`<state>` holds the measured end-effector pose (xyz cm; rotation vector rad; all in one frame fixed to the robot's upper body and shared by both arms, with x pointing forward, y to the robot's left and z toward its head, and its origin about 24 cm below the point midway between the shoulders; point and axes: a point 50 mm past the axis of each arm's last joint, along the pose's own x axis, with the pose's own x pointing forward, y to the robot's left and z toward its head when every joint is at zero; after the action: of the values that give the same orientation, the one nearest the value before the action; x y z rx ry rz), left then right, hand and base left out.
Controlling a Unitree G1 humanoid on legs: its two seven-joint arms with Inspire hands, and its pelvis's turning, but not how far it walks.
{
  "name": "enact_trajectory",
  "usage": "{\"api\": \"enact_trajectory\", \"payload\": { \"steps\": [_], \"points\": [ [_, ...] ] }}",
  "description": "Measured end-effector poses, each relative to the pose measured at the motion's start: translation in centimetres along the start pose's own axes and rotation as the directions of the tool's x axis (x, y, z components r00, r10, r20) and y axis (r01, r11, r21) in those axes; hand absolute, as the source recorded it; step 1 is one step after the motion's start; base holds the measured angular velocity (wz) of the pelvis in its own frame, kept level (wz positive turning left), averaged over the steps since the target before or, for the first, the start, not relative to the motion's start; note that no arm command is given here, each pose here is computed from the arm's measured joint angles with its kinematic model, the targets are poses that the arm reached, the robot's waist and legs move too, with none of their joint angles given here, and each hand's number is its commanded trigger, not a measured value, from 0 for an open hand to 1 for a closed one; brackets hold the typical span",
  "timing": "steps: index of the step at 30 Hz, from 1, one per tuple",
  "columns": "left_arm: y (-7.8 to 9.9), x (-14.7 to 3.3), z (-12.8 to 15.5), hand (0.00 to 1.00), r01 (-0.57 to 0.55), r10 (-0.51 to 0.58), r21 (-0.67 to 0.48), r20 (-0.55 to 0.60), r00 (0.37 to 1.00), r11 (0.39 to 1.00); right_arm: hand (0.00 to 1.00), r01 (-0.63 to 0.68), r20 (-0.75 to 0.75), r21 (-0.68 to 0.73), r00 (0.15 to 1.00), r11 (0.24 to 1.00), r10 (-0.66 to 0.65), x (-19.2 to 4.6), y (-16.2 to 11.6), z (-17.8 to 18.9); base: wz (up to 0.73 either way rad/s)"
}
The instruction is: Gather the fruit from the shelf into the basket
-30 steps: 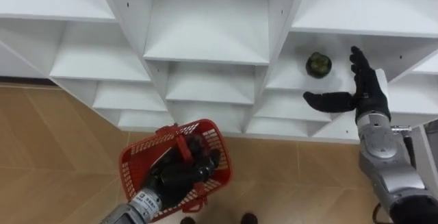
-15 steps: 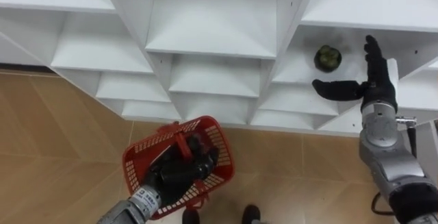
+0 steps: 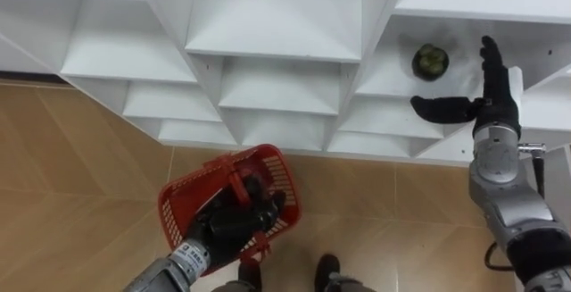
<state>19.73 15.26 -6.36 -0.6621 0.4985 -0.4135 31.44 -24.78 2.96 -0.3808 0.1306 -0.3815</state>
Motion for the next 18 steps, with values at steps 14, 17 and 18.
{"api": "enact_trajectory", "payload": {
  "steps": [14,17,18],
  "points": [
    [-0.26,0.35,0.03,1.00,0.006,-0.006,-0.004,-0.006,1.000,1.000,0.00,0.000,0.003,-0.009,1.000,1.000,0.000,0.51,0.13,0.71,0.00],
    [-0.27,0.41,0.11,1.00,0.005,-0.005,-0.002,-0.004,1.000,1.000,0.00,0.008,-0.001,-0.013,1.000,1.000,-0.008,0.56,0.06,0.72,0.00],
    [-0.27,0.42,0.12,1.00,0.005,-0.005,-0.002,-0.004,1.000,1.000,0.00,0.009,-0.006,-0.016,1.000,1.000,-0.010,0.63,0.04,0.77,0.00]
  ]
}}
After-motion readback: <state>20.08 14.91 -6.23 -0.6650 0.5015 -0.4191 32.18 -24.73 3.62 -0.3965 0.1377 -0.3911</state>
